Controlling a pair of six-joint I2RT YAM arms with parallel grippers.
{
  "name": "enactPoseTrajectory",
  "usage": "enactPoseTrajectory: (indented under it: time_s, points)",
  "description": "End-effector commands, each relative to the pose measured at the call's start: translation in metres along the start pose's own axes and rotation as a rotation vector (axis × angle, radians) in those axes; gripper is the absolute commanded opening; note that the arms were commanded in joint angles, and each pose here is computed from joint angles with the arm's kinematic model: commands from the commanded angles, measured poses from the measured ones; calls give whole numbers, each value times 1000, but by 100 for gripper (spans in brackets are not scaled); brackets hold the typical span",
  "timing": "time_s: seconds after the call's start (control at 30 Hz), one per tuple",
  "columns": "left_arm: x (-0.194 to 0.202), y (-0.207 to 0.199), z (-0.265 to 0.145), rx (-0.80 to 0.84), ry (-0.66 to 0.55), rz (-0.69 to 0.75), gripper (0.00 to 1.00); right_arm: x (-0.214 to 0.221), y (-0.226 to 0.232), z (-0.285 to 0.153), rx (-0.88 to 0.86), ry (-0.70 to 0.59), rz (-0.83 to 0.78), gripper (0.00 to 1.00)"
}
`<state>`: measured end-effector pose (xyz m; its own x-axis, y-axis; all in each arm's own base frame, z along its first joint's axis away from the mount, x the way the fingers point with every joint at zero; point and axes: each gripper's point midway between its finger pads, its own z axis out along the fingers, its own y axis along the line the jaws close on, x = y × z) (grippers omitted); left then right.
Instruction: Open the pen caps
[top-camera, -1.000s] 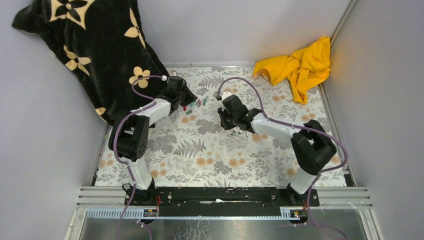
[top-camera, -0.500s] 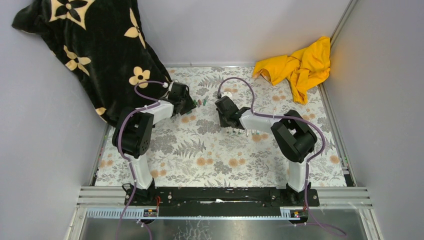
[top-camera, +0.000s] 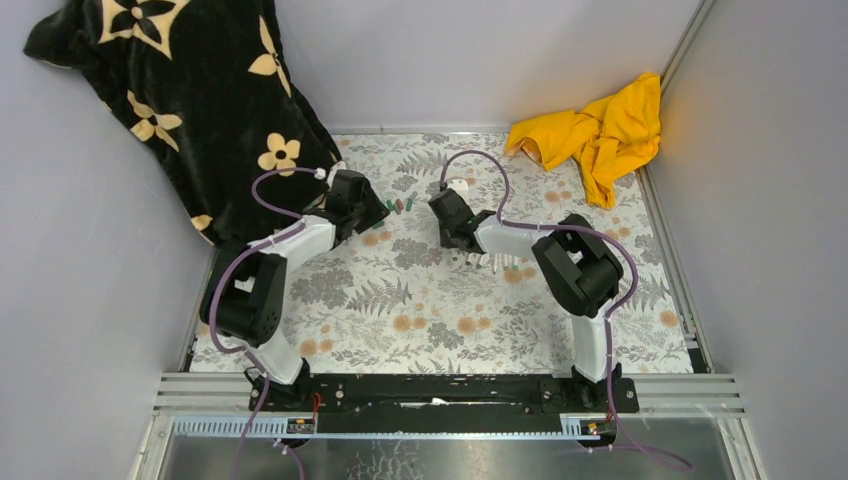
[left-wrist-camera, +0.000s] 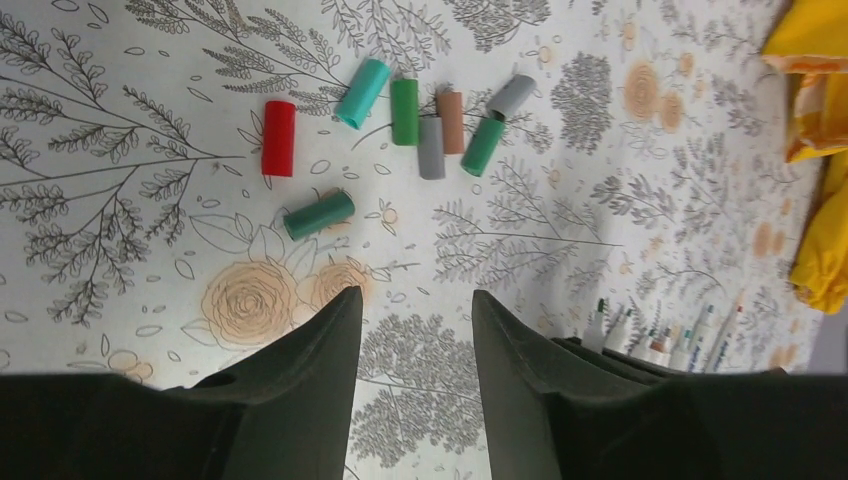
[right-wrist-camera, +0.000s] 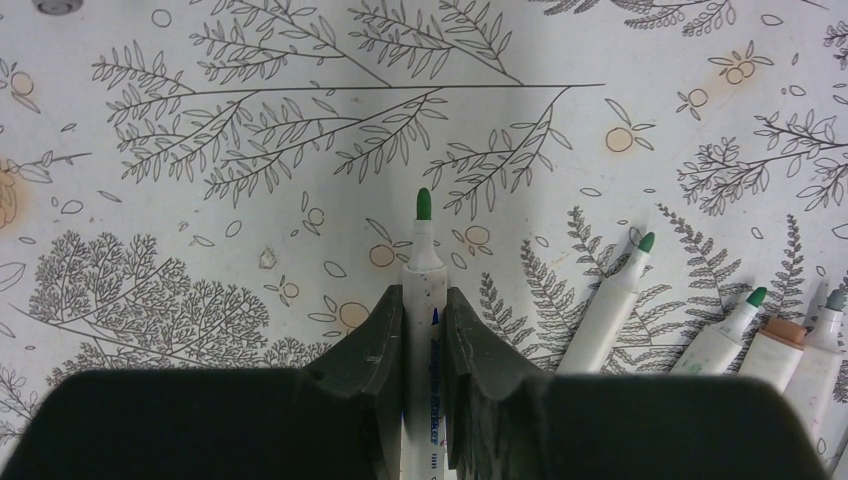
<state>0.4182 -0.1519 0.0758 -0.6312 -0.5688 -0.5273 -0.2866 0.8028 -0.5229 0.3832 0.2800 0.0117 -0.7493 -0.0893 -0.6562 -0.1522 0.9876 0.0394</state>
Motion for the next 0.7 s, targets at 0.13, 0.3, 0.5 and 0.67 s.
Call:
enactPoseTrajectory:
  time_s: [0.13, 0.3, 0.5, 0.67]
  points:
    - [-17, -30, -29, 125, -92, -55, 51, 18, -36, 8, 114, 37, 19, 24]
    - [-15, -39, -37, 155, -94, -55, 51, 32, -48, 5, 138, 55, 16, 29]
    - [-9, -37, -39, 155, -90, -54, 51, 43, -56, 2, 153, 66, 23, 33]
    - [-10, -38, -43, 156, -103, -49, 51, 37, -60, -6, 156, 38, 28, 34]
